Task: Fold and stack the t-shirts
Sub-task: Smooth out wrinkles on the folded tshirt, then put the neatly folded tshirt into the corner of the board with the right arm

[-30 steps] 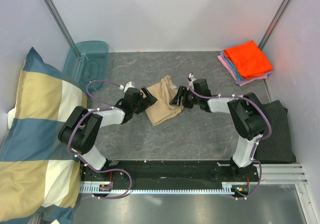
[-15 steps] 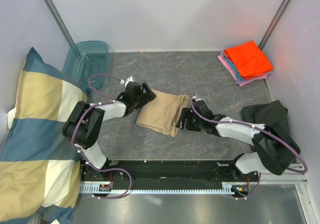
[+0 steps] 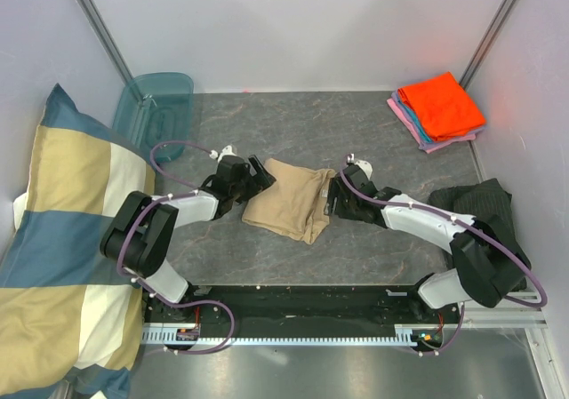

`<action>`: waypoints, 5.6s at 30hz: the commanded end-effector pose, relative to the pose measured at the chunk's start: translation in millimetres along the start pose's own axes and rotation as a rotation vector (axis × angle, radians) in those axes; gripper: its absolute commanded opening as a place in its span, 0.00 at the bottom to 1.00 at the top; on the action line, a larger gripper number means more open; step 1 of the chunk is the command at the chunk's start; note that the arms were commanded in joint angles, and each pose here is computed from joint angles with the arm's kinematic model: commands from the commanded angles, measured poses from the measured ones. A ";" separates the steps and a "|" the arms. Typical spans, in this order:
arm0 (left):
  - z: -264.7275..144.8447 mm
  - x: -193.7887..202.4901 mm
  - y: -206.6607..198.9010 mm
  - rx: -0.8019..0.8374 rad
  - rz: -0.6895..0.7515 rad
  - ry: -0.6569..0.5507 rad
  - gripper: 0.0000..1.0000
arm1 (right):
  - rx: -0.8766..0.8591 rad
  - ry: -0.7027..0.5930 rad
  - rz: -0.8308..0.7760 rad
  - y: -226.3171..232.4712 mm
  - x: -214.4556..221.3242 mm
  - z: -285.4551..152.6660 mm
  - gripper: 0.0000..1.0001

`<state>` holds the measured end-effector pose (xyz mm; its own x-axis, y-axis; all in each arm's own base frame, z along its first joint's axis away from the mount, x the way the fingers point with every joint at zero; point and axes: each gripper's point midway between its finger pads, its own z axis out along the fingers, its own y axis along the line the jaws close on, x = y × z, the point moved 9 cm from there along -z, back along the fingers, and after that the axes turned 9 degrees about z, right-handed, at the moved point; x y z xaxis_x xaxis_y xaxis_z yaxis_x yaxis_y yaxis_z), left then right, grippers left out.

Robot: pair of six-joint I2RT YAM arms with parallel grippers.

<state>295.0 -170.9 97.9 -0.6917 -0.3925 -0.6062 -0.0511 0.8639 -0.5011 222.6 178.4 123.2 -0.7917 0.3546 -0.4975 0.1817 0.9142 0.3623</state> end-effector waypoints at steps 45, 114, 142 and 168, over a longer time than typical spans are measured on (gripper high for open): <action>-45.8 89.5 25.8 -0.093 0.010 0.221 0.96 | -0.136 0.088 -0.076 27.8 -3.4 16.3 0.73; -29.8 55.6 10.8 -0.213 0.210 0.197 0.94 | -0.311 0.219 0.175 -66.9 10.0 69.3 0.89; -11.5 71.7 17.9 -0.459 0.473 0.313 0.86 | -0.317 0.262 0.206 -74.7 26.3 74.9 0.88; -8.6 94.0 6.6 -0.502 0.525 0.367 0.84 | -0.218 0.372 0.147 -65.7 55.5 55.2 0.90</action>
<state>262.7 -219.6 86.5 -0.7762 0.0455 -0.6289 0.0224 0.9988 0.0445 259.6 173.8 82.8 -0.8227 0.4077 -0.3961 -0.0739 0.6142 0.7857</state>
